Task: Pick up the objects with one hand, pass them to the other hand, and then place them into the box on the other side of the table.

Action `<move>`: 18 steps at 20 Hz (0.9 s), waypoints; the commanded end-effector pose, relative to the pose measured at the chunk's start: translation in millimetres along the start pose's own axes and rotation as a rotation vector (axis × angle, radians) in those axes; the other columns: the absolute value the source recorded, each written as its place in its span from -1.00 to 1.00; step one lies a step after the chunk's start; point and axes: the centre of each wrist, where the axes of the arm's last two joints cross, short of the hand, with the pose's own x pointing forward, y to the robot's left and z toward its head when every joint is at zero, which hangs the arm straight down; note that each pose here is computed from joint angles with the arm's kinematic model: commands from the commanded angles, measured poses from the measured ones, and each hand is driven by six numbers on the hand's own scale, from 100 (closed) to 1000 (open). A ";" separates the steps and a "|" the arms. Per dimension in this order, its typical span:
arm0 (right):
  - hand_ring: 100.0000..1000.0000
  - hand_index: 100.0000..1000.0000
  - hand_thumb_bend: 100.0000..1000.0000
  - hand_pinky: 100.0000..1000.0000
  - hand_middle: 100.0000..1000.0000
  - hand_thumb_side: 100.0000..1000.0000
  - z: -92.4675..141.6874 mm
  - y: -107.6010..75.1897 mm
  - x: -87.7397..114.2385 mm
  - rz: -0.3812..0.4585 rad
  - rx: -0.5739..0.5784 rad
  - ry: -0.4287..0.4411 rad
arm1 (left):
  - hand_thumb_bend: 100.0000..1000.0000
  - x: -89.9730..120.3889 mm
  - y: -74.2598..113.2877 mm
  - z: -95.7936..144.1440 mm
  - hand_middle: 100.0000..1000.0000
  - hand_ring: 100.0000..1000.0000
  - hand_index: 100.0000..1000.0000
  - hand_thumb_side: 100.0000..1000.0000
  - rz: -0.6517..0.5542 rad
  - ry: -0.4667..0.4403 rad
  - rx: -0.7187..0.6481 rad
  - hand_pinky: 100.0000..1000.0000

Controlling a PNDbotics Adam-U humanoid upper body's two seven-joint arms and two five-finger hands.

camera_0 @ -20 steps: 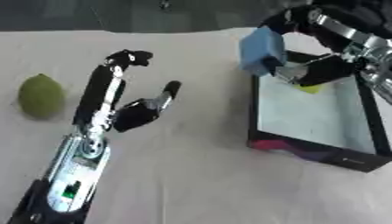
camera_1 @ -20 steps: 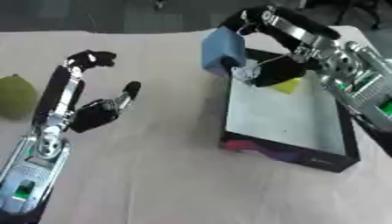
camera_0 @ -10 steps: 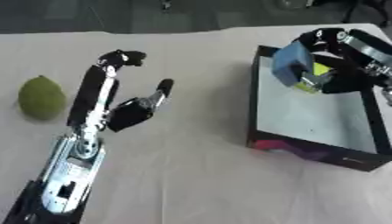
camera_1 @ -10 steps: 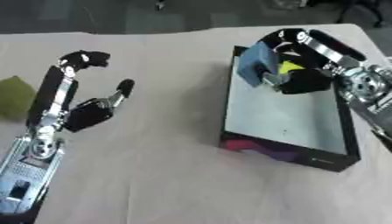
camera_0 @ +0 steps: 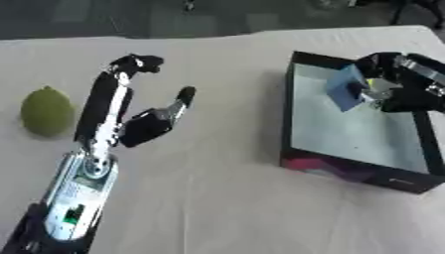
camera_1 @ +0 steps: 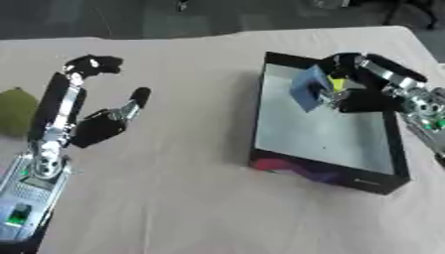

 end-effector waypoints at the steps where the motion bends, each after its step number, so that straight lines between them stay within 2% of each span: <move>1: 1.00 0.39 -1.00 0.83 0.23 -0.47 3.6 -16.9 -3.6 0.091 -0.045 0.022 | -0.20 4.6 10.2 -4.8 0.19 0.45 0.51 0.10 -0.012 -0.026 0.030 0.66; 2: 1.00 0.43 -1.00 0.84 0.29 -0.46 4.4 -17.5 -6.7 0.108 -0.063 0.034 | -0.21 4.7 10.4 -4.9 0.19 0.45 0.51 0.10 -0.012 -0.026 0.031 0.66; 3: 1.00 0.54 -0.94 0.85 0.44 -0.40 5.3 -17.8 -9.2 0.128 -0.079 0.043 | -0.20 4.7 10.6 -5.0 0.19 0.45 0.51 0.10 -0.012 -0.026 0.032 0.66; 5: 1.00 0.81 -0.72 0.91 0.78 -0.11 7.0 -17.4 -12.2 0.169 -0.092 0.052 | -0.21 4.4 11.0 -5.1 0.19 0.45 0.51 0.10 -0.012 -0.025 0.035 0.66; 7: 1.00 0.97 -0.62 0.96 0.99 0.09 8.1 -18.1 -13.0 0.206 -0.103 0.048 | -0.21 4.2 11.1 -4.9 0.19 0.45 0.51 0.11 -0.011 -0.023 0.037 0.66; 9: 1.00 1.00 -0.59 0.98 1.00 0.18 8.7 -19.7 -12.6 0.224 -0.119 0.037 | -0.20 4.1 11.0 -4.8 0.19 0.45 0.51 0.11 -0.010 -0.022 0.039 0.66; 13: 1.00 1.00 -0.61 0.99 1.00 0.18 10.6 -20.7 -10.1 0.228 -0.148 0.011 | -0.20 3.5 11.2 -4.6 0.18 0.45 0.51 0.10 -0.011 -0.019 0.042 0.66; 15: 1.00 1.00 -0.72 1.00 1.00 0.14 10.9 -20.5 -7.5 0.187 -0.168 -0.004 | -0.21 3.1 12.0 -4.6 0.18 0.44 0.51 0.10 -0.011 -0.016 0.046 0.66; 17: 1.00 1.00 -1.00 1.00 1.00 0.20 10.7 -21.1 -0.5 0.110 -0.201 -0.037 | -0.22 2.1 13.9 -4.8 0.18 0.45 0.50 0.11 -0.013 -0.010 0.056 0.65; 18: 1.00 1.00 -1.00 1.00 1.00 0.23 10.9 -21.8 5.5 0.063 -0.217 -0.061 | -0.23 1.2 15.7 -5.0 0.18 0.45 0.50 0.11 -0.015 -0.004 0.063 0.65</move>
